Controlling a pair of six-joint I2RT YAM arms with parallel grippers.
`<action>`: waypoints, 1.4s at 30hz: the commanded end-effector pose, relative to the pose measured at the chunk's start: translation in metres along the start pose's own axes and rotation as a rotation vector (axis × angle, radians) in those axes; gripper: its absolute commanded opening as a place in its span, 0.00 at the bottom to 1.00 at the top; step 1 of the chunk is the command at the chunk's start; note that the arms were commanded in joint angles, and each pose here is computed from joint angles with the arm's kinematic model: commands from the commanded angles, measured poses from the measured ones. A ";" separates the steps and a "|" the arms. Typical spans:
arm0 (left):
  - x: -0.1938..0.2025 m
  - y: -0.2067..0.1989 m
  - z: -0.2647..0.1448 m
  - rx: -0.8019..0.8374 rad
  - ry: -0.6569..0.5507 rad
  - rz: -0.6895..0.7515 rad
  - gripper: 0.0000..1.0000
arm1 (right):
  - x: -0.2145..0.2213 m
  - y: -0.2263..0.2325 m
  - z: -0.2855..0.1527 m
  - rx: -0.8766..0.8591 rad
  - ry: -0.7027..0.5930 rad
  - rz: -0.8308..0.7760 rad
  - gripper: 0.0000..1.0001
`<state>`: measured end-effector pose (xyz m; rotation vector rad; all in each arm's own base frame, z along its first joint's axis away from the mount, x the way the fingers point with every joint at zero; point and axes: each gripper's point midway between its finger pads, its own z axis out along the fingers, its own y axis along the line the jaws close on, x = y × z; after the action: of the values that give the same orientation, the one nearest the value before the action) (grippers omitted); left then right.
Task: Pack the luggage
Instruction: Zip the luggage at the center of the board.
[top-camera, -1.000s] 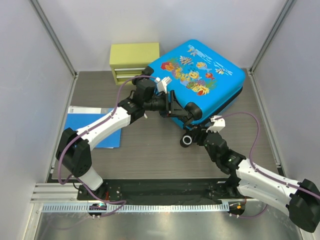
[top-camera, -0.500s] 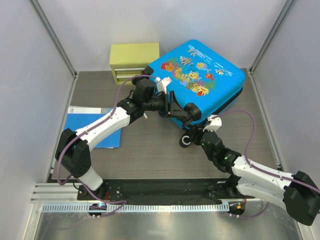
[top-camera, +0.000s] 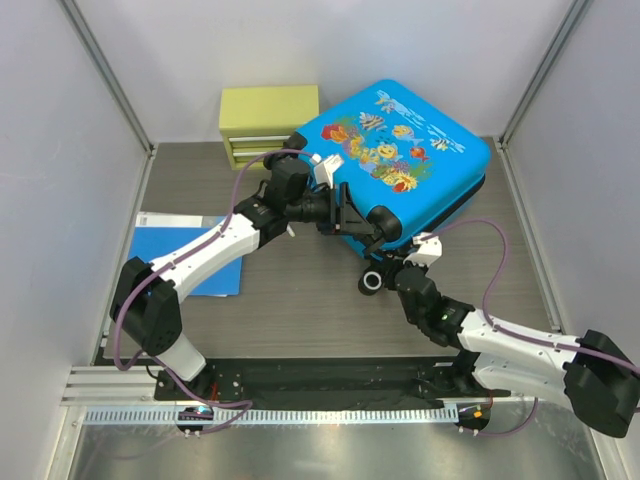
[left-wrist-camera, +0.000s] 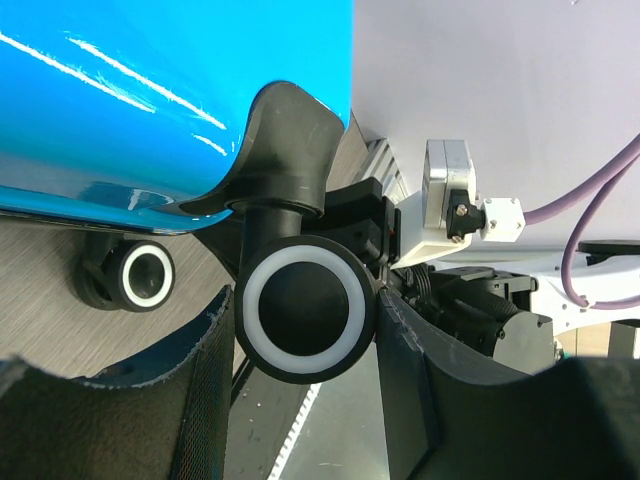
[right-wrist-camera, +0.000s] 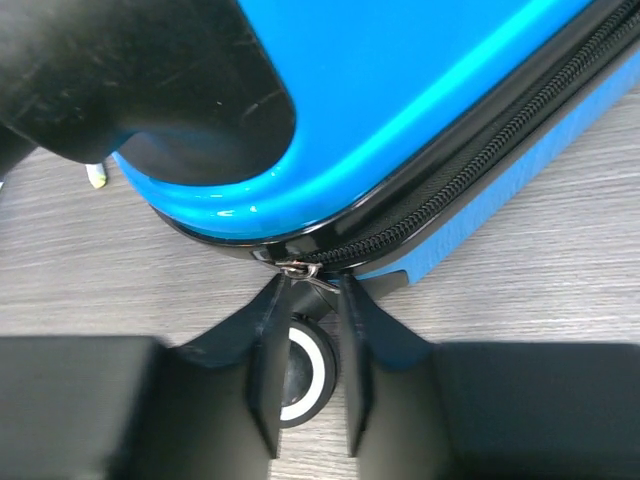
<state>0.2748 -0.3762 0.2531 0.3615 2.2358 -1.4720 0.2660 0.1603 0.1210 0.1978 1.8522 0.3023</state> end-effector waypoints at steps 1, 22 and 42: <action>-0.083 0.017 -0.035 -0.118 -0.299 0.133 0.00 | -0.041 0.016 0.005 0.011 -0.145 0.147 0.26; -0.088 0.024 -0.039 -0.128 -0.312 0.136 0.00 | -0.047 -0.021 -0.015 0.119 -0.191 0.147 0.01; -0.089 0.007 -0.039 -0.041 -0.291 0.171 0.00 | -0.024 0.029 -0.026 -0.185 -0.018 0.047 0.45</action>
<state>0.2750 -0.3691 0.2542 0.3904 2.2349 -1.4960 0.2502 0.1634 0.1327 0.1505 1.8261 0.3967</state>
